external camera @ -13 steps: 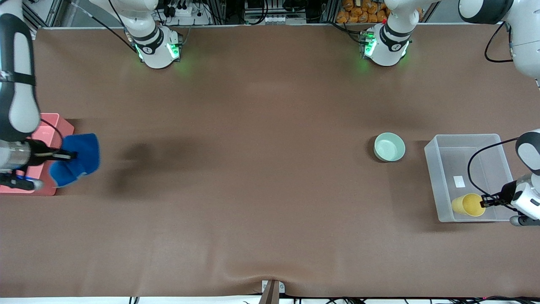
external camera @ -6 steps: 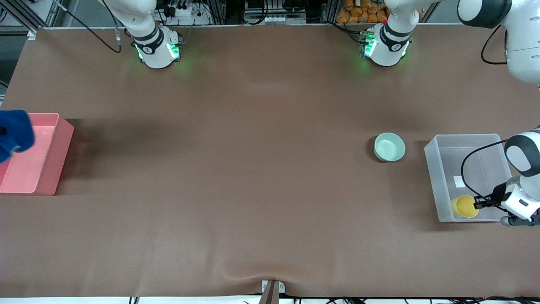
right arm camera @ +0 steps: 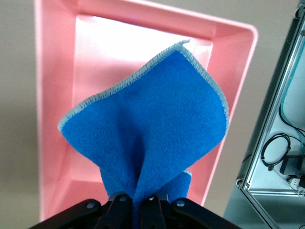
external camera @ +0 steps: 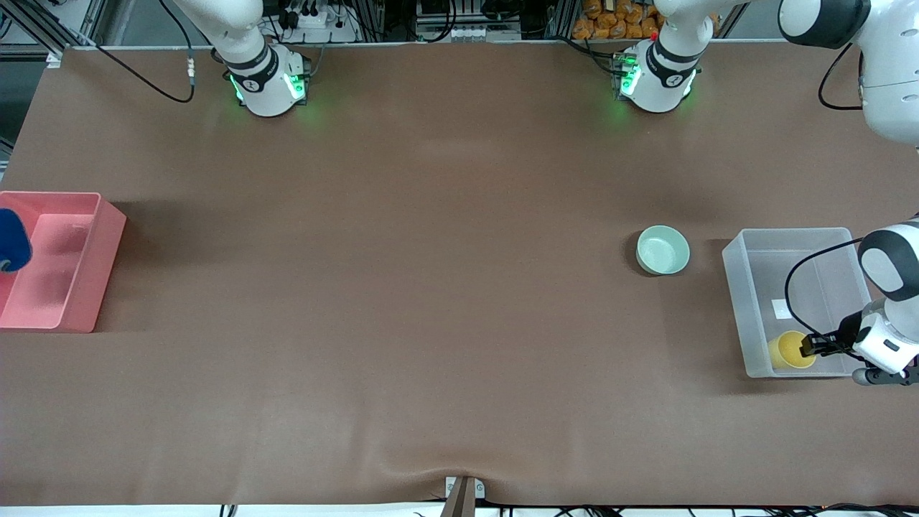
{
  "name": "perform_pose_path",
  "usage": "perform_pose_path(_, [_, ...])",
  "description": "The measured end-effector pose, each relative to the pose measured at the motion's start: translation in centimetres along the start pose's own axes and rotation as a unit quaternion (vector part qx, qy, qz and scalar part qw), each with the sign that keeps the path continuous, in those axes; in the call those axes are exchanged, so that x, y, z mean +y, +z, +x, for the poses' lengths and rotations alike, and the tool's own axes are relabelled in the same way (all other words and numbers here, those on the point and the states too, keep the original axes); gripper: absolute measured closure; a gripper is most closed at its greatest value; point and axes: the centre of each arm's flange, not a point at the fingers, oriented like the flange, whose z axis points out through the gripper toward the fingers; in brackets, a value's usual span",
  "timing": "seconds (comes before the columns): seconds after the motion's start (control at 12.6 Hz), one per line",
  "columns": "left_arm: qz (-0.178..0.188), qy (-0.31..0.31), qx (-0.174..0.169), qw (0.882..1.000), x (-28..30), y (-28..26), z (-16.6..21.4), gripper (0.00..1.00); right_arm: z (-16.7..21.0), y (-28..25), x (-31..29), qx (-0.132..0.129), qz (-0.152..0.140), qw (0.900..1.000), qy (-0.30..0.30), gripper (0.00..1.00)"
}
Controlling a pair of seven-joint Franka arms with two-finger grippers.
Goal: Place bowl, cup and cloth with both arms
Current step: 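Carry the cloth into the pink bin while the left gripper lowers the cup, then release the cloth and cup, raising both grippers away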
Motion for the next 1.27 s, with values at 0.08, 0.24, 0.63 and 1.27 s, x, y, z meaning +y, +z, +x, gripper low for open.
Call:
perform_pose_path(0.08, [0.0, 0.0, 0.002, 1.0, 0.0, -0.4, 0.2, 0.56, 0.1, 2.2, 0.4, -0.006, 0.006, 1.0, 0.001, 0.96])
perform_pose_path(0.24, [0.003, 0.006, -0.006, 1.0, -0.1, -1.9, 0.5, 0.53, 0.2, 5.6, 0.7, -0.018, 0.018, 1.0, 0.003, 0.96])
perform_pose_path(0.63, [0.003, 0.017, -0.028, 0.999, 0.8, -7.9, 0.6, 0.42, -0.2, 9.0, 2.0, -0.011, 0.017, 1.0, -0.001, 0.96])
perform_pose_path(1.27, [-0.012, 0.027, -0.092, 0.995, 10.0, -11.8, -2.1, 0.0, 0.6, 11.3, 1.6, -0.008, 0.018, 1.0, -0.007, 0.67])
